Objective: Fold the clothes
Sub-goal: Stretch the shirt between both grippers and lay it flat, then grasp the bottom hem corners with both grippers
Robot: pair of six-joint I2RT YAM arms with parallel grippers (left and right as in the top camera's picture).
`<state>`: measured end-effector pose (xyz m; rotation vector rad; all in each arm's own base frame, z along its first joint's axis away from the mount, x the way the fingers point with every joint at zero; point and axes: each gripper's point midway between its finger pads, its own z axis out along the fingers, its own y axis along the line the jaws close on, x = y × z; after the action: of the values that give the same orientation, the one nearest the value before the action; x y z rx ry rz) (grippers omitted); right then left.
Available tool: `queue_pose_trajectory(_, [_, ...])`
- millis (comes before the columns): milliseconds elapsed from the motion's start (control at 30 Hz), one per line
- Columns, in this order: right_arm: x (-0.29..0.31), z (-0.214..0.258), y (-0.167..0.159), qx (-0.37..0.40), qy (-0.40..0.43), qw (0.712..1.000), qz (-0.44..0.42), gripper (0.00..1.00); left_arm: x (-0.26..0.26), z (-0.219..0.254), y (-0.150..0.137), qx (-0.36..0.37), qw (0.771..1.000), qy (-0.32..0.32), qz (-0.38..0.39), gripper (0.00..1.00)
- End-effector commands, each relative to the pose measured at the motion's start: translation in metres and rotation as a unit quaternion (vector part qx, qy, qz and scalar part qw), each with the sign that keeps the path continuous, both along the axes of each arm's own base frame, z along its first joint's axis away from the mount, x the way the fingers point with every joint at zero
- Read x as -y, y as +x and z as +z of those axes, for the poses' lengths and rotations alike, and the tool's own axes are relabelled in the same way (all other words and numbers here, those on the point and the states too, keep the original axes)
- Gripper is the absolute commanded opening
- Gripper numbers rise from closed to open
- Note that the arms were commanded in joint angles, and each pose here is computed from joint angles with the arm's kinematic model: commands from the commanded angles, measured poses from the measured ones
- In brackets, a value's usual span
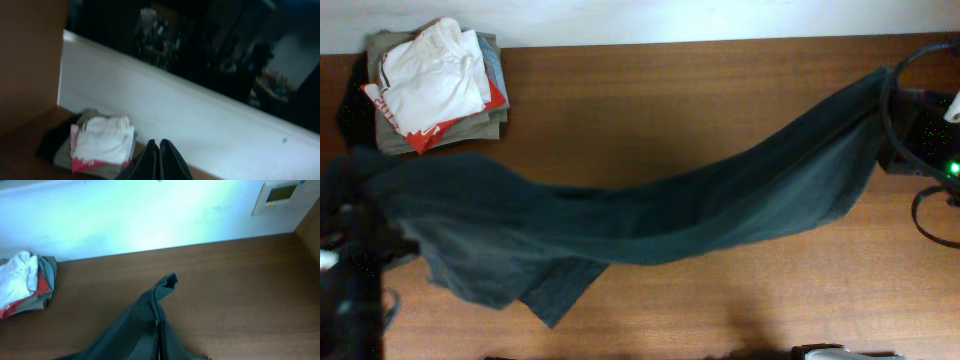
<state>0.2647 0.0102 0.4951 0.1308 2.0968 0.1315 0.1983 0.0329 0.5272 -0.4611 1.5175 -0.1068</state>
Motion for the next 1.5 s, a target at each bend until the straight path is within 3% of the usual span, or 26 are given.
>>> queue_pose_trajectory(0, [0.019,0.017,-0.005,0.035,-0.005,0.998,-0.061,0.04,-0.015,0.032,-0.023,0.032,0.999,0.027,0.035,0.00])
queue_pose_trajectory(67, [0.029,0.025,-0.003,0.051,-0.010,0.995,-0.088,0.04,-0.014,0.044,-0.014,0.034,0.998,0.034,0.038,0.00])
queue_pose_trajectory(133, [0.032,0.029,0.010,0.061,-0.011,0.993,-0.100,0.04,-0.009,0.048,0.016,0.013,0.998,0.048,0.038,0.00])
queue_pose_trajectory(200, [0.039,0.016,0.049,0.044,-0.014,0.991,-0.125,0.04,0.005,0.019,0.094,-0.065,0.995,0.073,0.033,0.00])
queue_pose_trajectory(233, [0.038,0.009,0.065,0.034,-0.016,0.992,-0.124,0.04,0.010,0.004,0.120,-0.093,0.992,0.079,0.032,0.00])
queue_pose_trajectory(333, [0.037,-0.064,0.174,-0.040,-0.027,0.991,-0.125,0.04,0.016,-0.111,0.257,-0.232,0.966,0.105,0.049,0.00])
queue_pose_trajectory(367, [0.040,-0.090,0.199,-0.063,-0.030,0.989,-0.129,0.04,0.016,-0.172,0.311,-0.274,0.954,0.108,0.048,0.00])
queue_pose_trajectory(433, [0.048,-0.148,0.254,-0.096,-0.019,0.984,-0.146,0.04,0.017,-0.247,0.382,-0.279,0.953,0.108,0.054,0.01])
queue_pose_trajectory(467, [0.049,-0.175,0.274,-0.111,-0.023,0.983,-0.147,0.24,0.019,-0.274,0.403,-0.277,0.953,0.107,0.054,0.24])
queue_pose_trajectory(500, [0.051,-0.196,0.286,-0.126,-0.041,0.982,-0.136,0.37,0.021,-0.304,0.418,-0.285,0.950,0.114,0.052,0.64])
queue_pose_trajectory(533, [0.055,-0.203,0.289,-0.131,-0.046,0.981,-0.138,0.64,0.021,-0.309,0.418,-0.291,0.948,0.117,0.051,0.87])
queue_pose_trajectory(567, [0.063,-0.197,0.287,-0.125,-0.048,0.980,-0.150,0.92,0.021,-0.302,0.417,-0.289,0.948,0.121,0.049,0.99])
queue_pose_trajectory(600, [0.073,-0.183,0.279,-0.115,-0.045,0.980,-0.159,0.99,0.020,-0.285,0.411,-0.288,0.948,0.124,0.048,0.99])
queue_pose_trajectory(700, [0.086,-0.150,0.236,-0.123,-0.036,0.978,-0.167,0.99,0.033,-0.219,0.362,-0.299,0.948,0.111,-0.007,0.99])
queue_pose_trajectory(767, [0.079,-0.136,0.196,-0.147,-0.030,0.976,-0.156,0.99,0.044,-0.189,0.301,-0.332,0.936,0.098,-0.060,0.99])
queue_pose_trajectory(800, [0.077,-0.133,0.176,-0.165,-0.029,0.973,-0.157,0.99,0.042,-0.177,0.277,-0.343,0.932,0.097,-0.064,0.99])
queue_pose_trajectory(900, [0.073,-0.111,0.116,-0.178,0.014,0.964,-0.195,0.99,0.023,-0.149,0.174,-0.376,0.926,0.014,-0.010,0.99])
queue_pose_trajectory(967, [0.070,-0.097,0.086,-0.176,0.018,0.965,-0.195,0.99,0.020,-0.143,0.134,-0.394,0.919,0.014,-0.011,0.99])
queue_pose_trajectory(1033, [0.062,-0.094,0.076,-0.175,0.030,0.968,-0.180,0.99,0.014,-0.171,0.080,-0.484,0.875,-0.013,0.013,0.99])
queue_pose_trajectory(1167, [0.076,-0.140,0.073,-0.253,0.028,0.946,-0.200,0.99,0.050,-0.238,0.040,-0.578,0.813,-0.058,-0.049,0.99])
queue_pose_trajectory(1267, [0.106,-0.165,0.072,-0.282,0.038,0.928,-0.239,0.99,0.089,-0.338,0.000,-0.628,0.769,-0.107,-0.059,0.99])
queue_pose_trajectory(1300, [0.110,-0.175,0.071,-0.297,0.038,0.922,-0.244,0.99,0.119,-0.381,-0.009,-0.647,0.744,-0.120,-0.115,0.99])
queue_pose_trajectory(1400, [0.110,-0.183,0.071,-0.310,0.038,0.918,-0.244,0.99,0.112,-0.463,-0.027,-0.692,0.709,-0.130,-0.031,0.99])
queue_pose_trajectory(1467, [0.110,-0.183,0.072,-0.307,0.038,0.919,-0.244,0.99,0.105,-0.479,-0.034,-0.714,0.687,-0.133,0.018,0.99])
